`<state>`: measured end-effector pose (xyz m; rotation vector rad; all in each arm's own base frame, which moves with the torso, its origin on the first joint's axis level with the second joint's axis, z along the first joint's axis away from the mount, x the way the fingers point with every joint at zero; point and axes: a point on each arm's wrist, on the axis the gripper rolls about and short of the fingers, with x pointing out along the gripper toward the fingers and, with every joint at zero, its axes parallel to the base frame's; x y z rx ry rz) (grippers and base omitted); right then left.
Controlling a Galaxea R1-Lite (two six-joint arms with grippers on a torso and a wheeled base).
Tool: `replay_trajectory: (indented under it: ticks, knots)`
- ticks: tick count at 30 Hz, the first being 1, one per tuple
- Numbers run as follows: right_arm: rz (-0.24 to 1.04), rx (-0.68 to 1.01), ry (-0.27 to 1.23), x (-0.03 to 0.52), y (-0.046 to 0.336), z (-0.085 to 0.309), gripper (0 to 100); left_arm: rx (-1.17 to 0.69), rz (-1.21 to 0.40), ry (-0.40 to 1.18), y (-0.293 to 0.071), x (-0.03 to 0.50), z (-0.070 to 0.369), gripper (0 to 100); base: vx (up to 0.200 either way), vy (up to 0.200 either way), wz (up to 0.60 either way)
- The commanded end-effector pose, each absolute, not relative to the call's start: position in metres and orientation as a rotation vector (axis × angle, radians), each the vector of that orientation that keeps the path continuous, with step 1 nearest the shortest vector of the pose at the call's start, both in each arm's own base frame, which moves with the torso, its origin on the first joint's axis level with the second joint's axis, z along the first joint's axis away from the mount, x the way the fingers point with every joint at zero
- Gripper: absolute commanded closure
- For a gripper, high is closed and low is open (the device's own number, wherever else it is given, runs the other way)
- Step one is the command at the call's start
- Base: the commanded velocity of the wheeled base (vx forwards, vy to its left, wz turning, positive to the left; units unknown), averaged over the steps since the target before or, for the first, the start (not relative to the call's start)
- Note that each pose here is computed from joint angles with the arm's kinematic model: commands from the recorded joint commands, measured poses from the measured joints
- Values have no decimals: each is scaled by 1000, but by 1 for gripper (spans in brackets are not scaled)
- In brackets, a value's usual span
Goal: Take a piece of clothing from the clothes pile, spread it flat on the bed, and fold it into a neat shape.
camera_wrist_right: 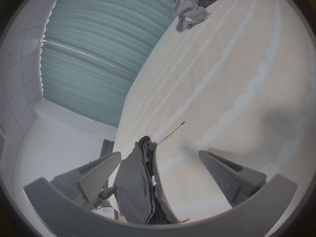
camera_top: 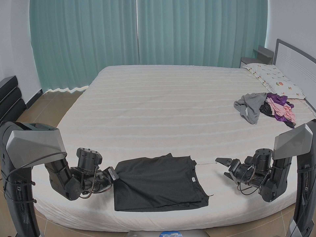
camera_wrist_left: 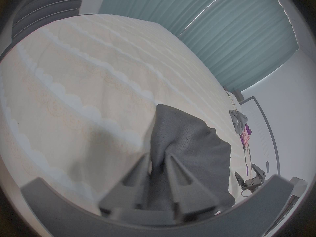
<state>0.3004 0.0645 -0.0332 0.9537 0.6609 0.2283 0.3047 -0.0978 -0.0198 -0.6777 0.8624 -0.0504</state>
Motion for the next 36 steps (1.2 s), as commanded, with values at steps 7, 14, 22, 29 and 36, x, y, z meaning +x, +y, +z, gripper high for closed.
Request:
replay_trajectory:
  ticks: [7,14,22,29,36]
  knots:
    - [229,953,663,299,65,-35,0,-671,-64,872,-102,301,-21,0,0,0,0]
    - [228,951,664,299,64,-35,0,-678,-63,861,-101,303,-18,0,0,0,0]
    - [232,949,681,294,67,-35,0,-738,-67,820,-99,304,-2,0,0,0,0]
    - [228,942,689,292,70,-36,0,-839,-44,792,-99,303,11,0,0,0,0]
    - [281,916,680,280,80,-18,0,-883,-49,750,-93,284,36,0,0,0,0]
